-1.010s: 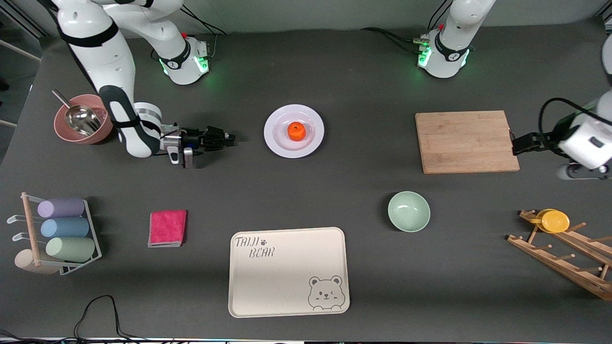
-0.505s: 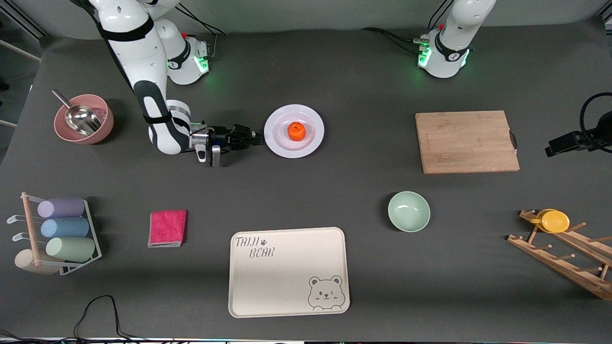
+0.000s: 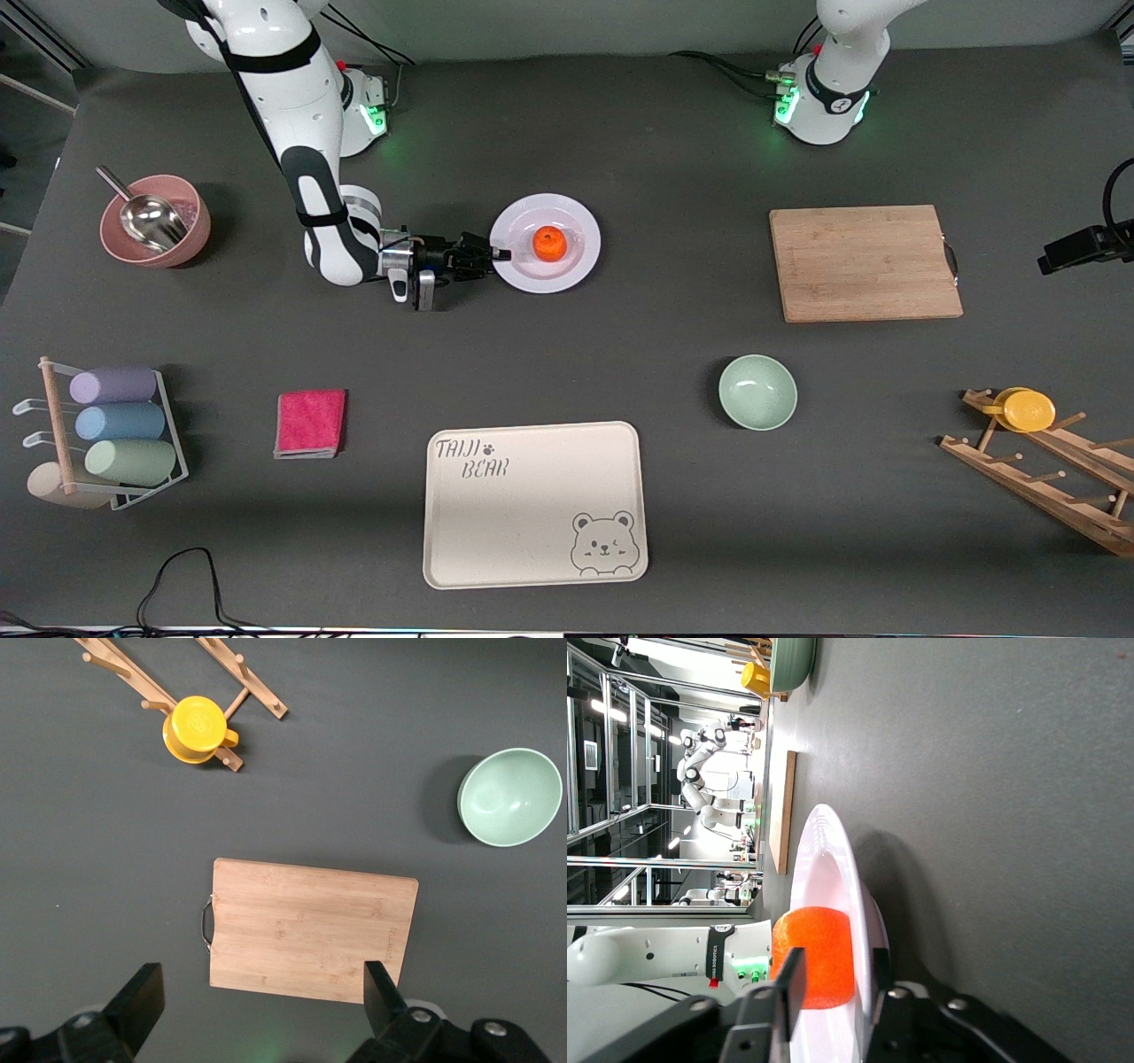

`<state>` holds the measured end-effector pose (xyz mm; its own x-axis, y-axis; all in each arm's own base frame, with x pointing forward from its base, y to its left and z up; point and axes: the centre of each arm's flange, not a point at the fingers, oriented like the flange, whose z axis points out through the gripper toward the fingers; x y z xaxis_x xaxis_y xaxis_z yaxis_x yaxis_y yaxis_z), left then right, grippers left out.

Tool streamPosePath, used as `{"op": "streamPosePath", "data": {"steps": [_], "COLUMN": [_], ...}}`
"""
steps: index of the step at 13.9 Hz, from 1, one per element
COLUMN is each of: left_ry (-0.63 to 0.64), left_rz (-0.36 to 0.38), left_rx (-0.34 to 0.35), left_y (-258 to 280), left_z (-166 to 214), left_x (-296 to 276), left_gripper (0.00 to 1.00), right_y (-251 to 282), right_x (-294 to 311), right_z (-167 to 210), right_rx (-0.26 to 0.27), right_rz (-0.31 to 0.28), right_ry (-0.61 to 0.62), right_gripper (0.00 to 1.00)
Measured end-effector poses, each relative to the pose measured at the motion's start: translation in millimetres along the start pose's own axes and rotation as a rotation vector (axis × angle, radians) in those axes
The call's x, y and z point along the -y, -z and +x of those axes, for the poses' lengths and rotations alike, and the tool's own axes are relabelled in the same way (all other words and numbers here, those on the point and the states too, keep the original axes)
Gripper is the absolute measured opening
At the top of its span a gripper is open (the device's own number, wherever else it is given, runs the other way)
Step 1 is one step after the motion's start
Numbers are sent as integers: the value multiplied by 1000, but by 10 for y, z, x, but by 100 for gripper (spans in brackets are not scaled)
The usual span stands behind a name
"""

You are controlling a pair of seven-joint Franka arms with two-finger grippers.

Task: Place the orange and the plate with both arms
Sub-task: 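Grasp the plate rim with the right gripper while the left gripper withdraws, then carry the plate with the right gripper onto the bear tray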

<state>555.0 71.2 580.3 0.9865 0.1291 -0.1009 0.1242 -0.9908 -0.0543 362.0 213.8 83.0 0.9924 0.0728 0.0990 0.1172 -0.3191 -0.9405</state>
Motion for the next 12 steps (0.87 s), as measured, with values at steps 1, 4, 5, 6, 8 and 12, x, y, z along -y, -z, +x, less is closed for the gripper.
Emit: {"op": "streamPosePath", "data": {"steps": [1, 4, 5, 6, 8, 12], "left_ry": [-4, -47, -72, -90, -103, -94], "left_rz": [1, -12, -15, -20, -29, -90], "left_rx": [-1, -15, -23, -30, -35, -30], "left_y": [19, 87, 77, 50, 10, -9], "left_z": [-59, -254, -309, -366, -480, -570], "left_x": [-39, -239, -352, -433, -419, -268], "left_gripper": [100, 100, 100, 100, 100, 100], "right_y": [5, 7, 2, 1, 2, 73], "right_x": [-3, 4, 14, 16, 33, 404], "right_z": [4, 14, 20, 26, 65, 423], "right_rx": [-1, -4, -4, -5, -11, -61], "right_rz": [-1, 6, 14, 14, 18, 69], "right_ry": [0, 0, 1, 1, -6, -71], "right_gripper": [33, 4, 4, 4, 4, 4]}}
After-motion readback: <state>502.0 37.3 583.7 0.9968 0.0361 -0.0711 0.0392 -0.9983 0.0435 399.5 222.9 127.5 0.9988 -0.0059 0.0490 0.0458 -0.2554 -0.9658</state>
